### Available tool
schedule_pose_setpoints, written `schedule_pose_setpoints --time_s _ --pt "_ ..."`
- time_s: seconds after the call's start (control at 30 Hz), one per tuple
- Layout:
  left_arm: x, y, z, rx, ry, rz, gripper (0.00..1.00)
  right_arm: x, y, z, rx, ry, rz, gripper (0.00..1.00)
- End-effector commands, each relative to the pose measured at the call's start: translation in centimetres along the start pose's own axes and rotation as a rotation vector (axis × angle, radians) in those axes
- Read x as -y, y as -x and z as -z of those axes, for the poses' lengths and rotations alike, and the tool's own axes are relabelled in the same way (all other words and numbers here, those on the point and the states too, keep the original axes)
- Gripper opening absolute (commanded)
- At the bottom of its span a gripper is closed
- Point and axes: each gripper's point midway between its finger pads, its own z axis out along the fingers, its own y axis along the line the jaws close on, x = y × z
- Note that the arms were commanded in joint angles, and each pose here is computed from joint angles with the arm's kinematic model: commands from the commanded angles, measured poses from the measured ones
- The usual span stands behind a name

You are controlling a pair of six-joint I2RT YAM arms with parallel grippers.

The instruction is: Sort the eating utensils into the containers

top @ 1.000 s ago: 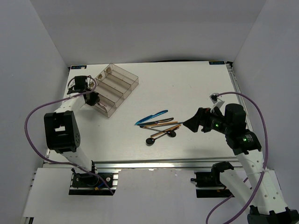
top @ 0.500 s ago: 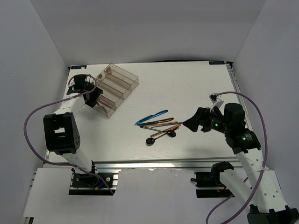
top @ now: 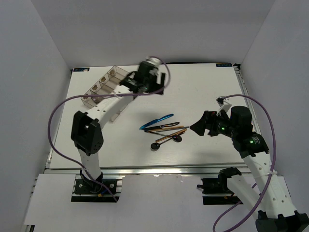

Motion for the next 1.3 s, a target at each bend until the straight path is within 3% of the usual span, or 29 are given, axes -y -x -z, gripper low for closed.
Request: schedule_pose_setpoints --time_s 0.0,0.07,0.17,0.4,0.73,0.87,1.27 --pt "4.7 -7.8 0.3 -0.197 -0.050 -0.491 0.96 -0.5 1.6 1.3 0.053 -0.020 0.062 0.89" --pt "7.3 -9.5 0.4 -0.210 -0.131 -0.620 0.95 -0.5 1.3 1.4 0.043 -0.024 0.061 0.89" --pt "9.9 -10.8 -0.4 -0.237 -0.266 -0.664 0.93 -0.4 1.0 1.6 0.036 -0.025 0.063 0.89" --pt "9.3 -14.2 -4.3 -0.428 -0.257 -0.763 0.82 -0.5 0.5 2.1 0.021 -0.026 0.071 0.89" --pt "8.5 -18.1 -7.1 -0.537 -0.270 -0.783 0.73 -0.7 0.4 2.5 0.015 -0.025 0.082 0.89" --pt "8.1 -20.2 -7.5 -0.605 -0.285 -0.781 0.60 -0.8 0.5 2.7 0.019 -0.024 0.085 0.89" --pt "7.8 -22.9 -8.8 -0.679 -0.305 -0.770 0.58 -1.3 0.6 2.9 0.019 -0.010 0.089 0.89"
